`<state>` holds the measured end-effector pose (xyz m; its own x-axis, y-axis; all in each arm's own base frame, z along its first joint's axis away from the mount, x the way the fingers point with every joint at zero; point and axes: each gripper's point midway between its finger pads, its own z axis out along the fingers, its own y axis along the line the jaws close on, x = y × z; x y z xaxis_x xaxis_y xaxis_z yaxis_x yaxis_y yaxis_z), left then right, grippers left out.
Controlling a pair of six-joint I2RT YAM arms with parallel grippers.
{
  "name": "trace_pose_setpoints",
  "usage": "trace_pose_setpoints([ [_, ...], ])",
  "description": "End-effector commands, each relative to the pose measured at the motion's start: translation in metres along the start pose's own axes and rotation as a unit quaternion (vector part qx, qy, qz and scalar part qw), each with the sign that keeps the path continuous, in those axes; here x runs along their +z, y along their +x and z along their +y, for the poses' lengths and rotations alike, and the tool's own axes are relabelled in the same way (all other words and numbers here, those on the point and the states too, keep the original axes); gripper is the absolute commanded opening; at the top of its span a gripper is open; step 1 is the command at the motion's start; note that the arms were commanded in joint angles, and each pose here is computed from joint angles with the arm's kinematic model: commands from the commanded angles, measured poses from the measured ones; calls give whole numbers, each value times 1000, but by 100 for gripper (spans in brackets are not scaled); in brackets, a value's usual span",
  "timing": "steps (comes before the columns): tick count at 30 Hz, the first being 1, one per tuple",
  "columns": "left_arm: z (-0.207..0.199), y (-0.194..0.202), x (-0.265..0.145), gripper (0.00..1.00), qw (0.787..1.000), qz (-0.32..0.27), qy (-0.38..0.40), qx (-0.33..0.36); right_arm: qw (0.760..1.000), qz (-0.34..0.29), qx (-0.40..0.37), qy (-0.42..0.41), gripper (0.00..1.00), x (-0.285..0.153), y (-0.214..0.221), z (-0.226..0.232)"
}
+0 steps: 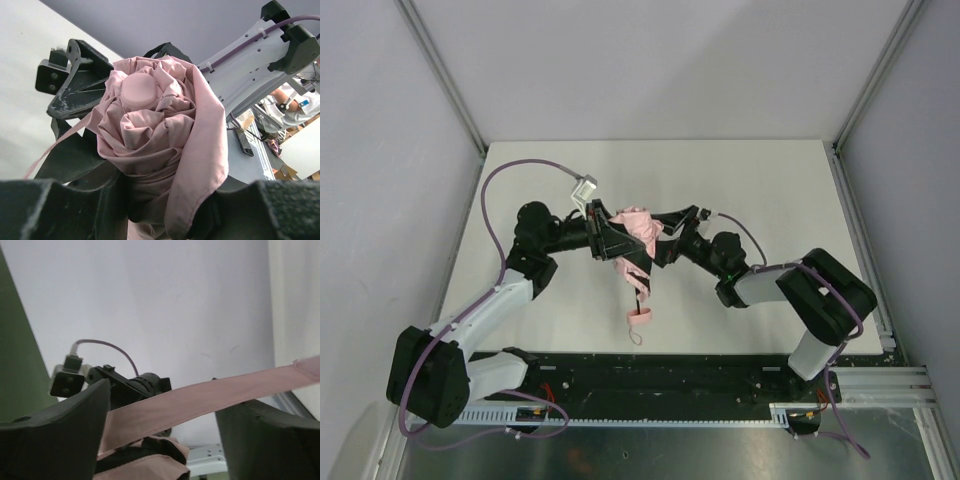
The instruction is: Put away the umbrella
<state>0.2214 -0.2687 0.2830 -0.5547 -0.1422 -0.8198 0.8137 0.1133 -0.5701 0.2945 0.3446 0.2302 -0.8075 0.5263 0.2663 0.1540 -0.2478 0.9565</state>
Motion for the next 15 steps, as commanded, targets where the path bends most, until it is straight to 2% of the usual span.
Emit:
trace_pose_setpoints([
  [1, -32, -26, 0, 0, 998, -24, 40, 52, 994, -41, -7, -103, 71, -4, -12, 41],
  [4, -31, -24, -1, 0, 998, -27, 35, 49, 987, -66, -70, -131, 31, -10, -26, 52],
  [6, -27, -22, -1, 0, 998, -33, 25, 42, 980, -83, -112, -139, 10, -15, -31, 54],
  [7, -22, -22, -1, 0, 999, -40, 14, 34, 976, -95, -134, -142, 5, -20, -33, 55],
  [9, -7, -21, -1, 0, 998, -55, -15, 1, 965, -121, -178, -149, 1, -31, -34, 57],
  [15, 49, 4, 6, 0, 987, -65, -94, -110, 915, -166, -332, -156, 0, -55, -26, 81],
])
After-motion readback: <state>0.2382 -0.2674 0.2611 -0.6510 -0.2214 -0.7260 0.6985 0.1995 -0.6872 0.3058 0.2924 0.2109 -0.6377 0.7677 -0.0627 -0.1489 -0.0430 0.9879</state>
